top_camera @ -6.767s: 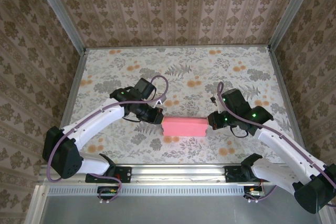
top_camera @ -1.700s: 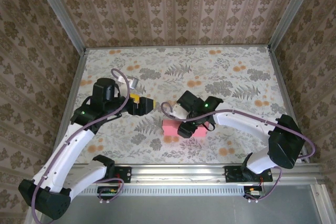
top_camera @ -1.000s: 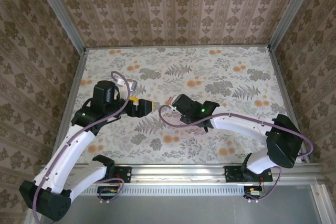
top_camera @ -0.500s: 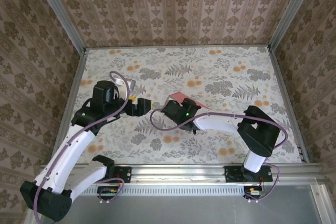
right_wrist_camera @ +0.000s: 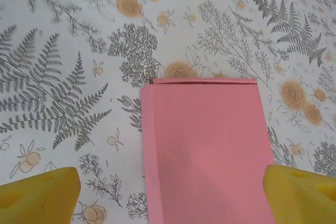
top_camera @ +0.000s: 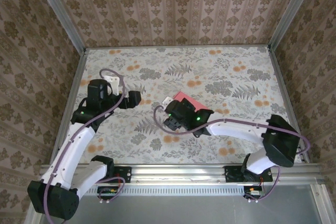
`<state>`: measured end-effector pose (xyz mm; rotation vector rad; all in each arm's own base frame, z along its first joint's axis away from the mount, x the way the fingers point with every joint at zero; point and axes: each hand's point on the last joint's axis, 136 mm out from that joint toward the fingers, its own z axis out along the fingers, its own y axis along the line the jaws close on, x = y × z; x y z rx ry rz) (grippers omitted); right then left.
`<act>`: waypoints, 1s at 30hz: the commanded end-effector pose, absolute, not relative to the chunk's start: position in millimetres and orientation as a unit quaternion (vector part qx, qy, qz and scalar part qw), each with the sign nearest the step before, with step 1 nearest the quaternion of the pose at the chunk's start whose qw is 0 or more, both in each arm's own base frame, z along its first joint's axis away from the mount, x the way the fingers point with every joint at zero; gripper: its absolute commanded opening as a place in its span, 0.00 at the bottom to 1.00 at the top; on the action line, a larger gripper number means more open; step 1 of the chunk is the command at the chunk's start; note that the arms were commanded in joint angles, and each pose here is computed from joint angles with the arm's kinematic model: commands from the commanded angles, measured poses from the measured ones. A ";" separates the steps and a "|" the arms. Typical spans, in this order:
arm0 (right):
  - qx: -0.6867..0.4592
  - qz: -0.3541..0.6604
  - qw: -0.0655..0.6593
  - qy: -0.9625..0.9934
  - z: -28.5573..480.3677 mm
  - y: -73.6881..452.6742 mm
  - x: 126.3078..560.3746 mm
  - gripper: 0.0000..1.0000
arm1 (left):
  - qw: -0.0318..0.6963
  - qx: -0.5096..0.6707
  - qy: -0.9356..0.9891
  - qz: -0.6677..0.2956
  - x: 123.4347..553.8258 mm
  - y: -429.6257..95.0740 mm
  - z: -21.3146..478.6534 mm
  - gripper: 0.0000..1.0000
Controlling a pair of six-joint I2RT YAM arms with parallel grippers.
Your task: Fold the paper box
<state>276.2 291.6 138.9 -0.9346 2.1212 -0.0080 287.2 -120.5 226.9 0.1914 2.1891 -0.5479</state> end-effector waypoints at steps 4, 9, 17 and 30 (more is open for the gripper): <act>-0.221 0.081 0.452 0.860 177.2 239.6 310.6 1.00 | 0.503 0.019 0.852 -0.142 345.5 -72.4 216.7 1.00; -0.095 0.078 0.498 0.859 189.1 151.4 344.8 1.00 | 0.516 0.018 0.854 -0.057 383.3 -34.9 187.1 1.00; 0.069 -0.003 0.515 0.855 158.7 17.4 383.5 1.00 | 0.558 0.052 0.828 0.004 414.6 -17.1 159.2 1.00; 0.063 -0.046 0.544 0.835 105.0 -19.2 406.9 1.00 | 0.578 0.093 0.810 0.028 442.3 -22.9 156.6 1.00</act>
